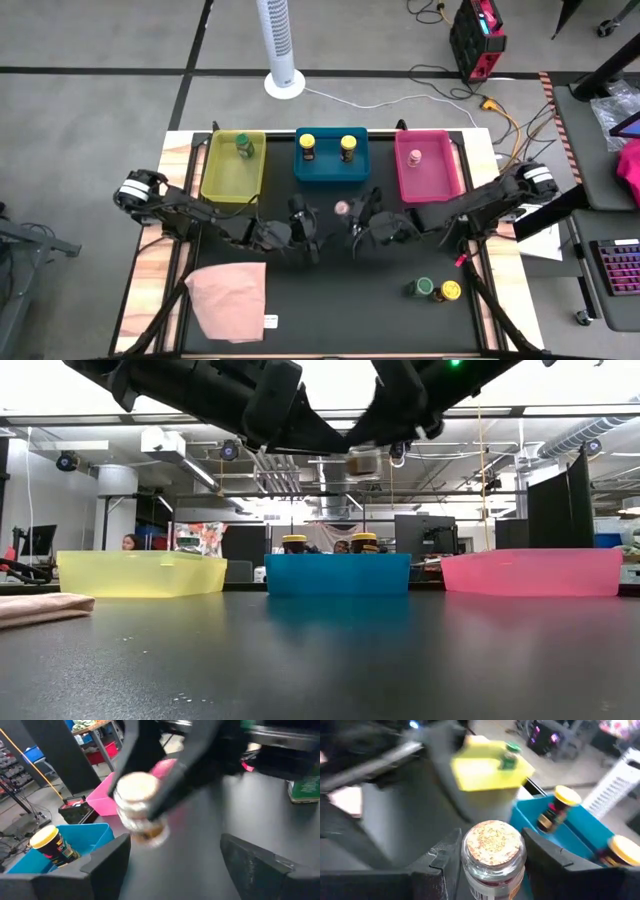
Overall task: Sort spices by type
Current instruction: Put the brown seasoning bottle into the pink bin
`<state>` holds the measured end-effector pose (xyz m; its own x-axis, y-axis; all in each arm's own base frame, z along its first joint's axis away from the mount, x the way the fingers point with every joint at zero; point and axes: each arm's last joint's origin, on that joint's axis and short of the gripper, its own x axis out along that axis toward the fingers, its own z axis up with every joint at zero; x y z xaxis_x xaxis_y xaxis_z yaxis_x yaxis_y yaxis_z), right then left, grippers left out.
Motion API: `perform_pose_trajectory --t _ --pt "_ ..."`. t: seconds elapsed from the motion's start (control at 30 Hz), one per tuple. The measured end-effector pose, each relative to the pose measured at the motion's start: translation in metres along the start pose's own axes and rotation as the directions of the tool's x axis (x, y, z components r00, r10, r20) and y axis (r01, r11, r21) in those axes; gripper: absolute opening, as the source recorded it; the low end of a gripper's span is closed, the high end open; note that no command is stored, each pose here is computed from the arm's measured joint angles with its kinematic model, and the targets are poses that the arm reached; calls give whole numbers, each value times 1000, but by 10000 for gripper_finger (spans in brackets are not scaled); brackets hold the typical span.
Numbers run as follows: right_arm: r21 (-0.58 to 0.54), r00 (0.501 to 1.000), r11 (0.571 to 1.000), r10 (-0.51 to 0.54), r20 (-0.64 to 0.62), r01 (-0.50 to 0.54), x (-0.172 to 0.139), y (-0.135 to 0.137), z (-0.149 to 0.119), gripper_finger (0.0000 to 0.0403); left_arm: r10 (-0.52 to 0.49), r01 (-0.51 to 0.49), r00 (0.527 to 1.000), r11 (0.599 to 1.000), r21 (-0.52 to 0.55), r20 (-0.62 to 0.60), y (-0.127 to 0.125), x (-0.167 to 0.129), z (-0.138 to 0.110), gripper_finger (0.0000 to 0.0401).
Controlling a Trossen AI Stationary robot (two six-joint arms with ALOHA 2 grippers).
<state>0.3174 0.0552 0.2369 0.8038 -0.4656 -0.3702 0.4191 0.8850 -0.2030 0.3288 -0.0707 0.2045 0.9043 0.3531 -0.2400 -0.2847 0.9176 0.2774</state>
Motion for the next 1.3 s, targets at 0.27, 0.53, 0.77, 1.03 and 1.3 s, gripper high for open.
perform_pose_trajectory --t 0.27,0.53,0.77,1.03,1.3 --pt "52 983 984 -165 -83 170 -19 -58 -8 164 8 -8 1000 1000 -10 17 5 -6 8 292" --pt "261 921 883 -376 -104 390 -46 -118 -51 164 33 -33 999 999 -10 15 8 -10 11 285" --pt "465 830 697 -526 -188 547 -60 -160 -92 164 33 -33 999 999 -11 11 7 -9 11 283" --pt "481 748 579 -571 -338 659 -65 -176 -125 164 194 -194 981 981 -10 -10 12 -10 10 283" --pt "462 732 570 -571 -372 680 -65 -177 -143 164 211 -212 977 977 -6 -12 12 -10 10 283"
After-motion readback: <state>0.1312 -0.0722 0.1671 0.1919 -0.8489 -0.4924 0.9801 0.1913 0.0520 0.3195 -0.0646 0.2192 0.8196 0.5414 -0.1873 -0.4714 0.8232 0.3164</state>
